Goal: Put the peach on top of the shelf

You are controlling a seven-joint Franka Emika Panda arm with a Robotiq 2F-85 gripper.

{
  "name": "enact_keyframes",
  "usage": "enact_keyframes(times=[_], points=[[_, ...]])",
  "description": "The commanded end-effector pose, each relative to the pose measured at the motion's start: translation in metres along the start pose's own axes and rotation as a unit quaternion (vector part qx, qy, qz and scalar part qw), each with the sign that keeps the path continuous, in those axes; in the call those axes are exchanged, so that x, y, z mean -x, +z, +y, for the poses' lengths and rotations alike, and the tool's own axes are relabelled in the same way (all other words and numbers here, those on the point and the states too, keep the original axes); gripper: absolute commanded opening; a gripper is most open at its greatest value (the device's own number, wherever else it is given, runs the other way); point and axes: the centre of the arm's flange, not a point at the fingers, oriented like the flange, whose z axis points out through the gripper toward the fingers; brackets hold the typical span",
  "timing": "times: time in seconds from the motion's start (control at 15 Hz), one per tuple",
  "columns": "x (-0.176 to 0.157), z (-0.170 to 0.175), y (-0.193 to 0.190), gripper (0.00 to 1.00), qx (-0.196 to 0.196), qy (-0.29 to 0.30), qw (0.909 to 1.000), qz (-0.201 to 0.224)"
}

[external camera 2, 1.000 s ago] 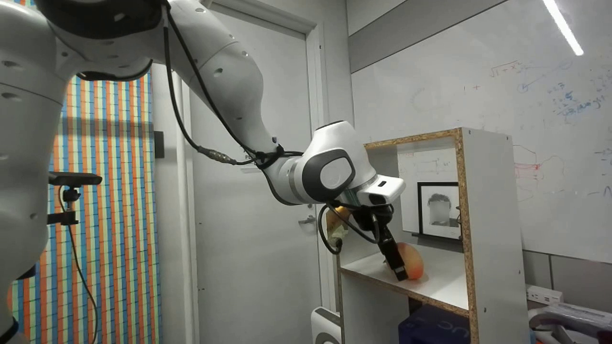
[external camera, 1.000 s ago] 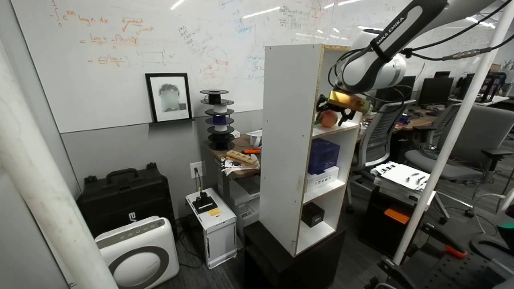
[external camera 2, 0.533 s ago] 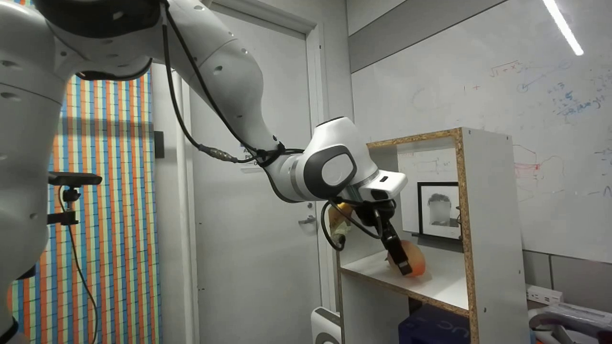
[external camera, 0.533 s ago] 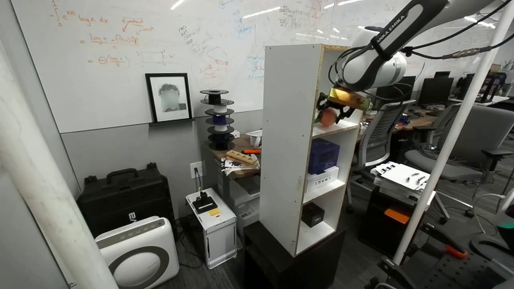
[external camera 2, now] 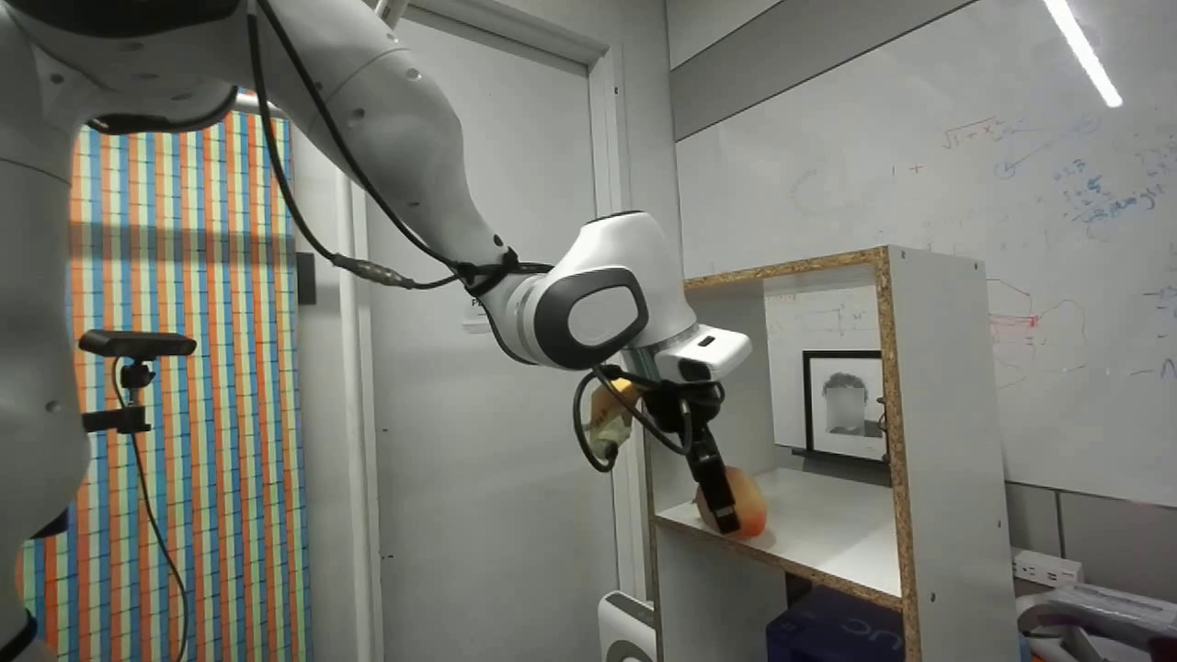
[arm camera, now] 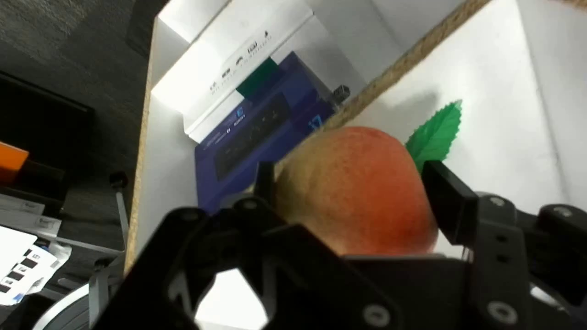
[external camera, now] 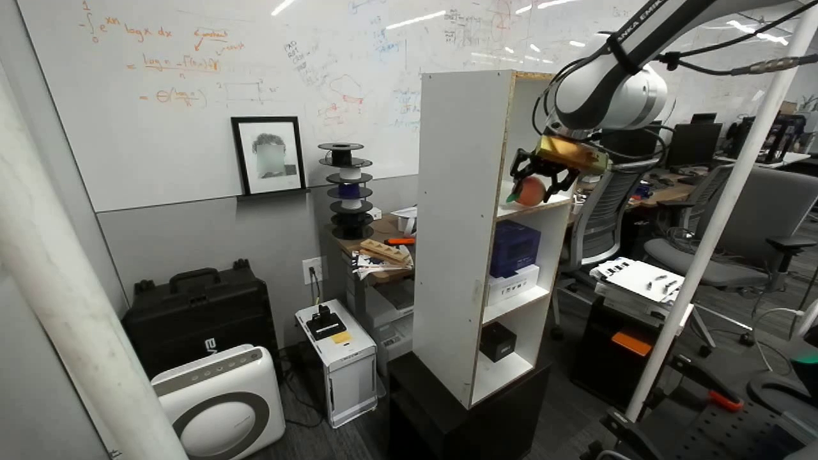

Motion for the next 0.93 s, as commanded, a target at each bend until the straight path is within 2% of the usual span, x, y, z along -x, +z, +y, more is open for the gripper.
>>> enact_keyframes(times=[0.0, 0.13, 0.2, 0.33, 0.53, 0.87], points=[[0.044, 0.02, -0.074, 0.53, -0.01, -0.028, 0.9981, -0.054], [0.054, 0.023, -0.105, 0.53, -0.004, -0.041, 0.9957, -0.083], [0.055, 0.025, -0.124, 0.53, -0.003, -0.041, 0.9956, -0.084], [0.049, 0.022, -0.167, 0.53, -0.021, -0.032, 0.9979, -0.053], [0.022, 0.012, -0.218, 0.53, -0.07, -0.008, 0.9975, 0.009], [-0.023, -0.009, -0.263, 0.53, -0.101, 0.037, 0.9924, 0.061]])
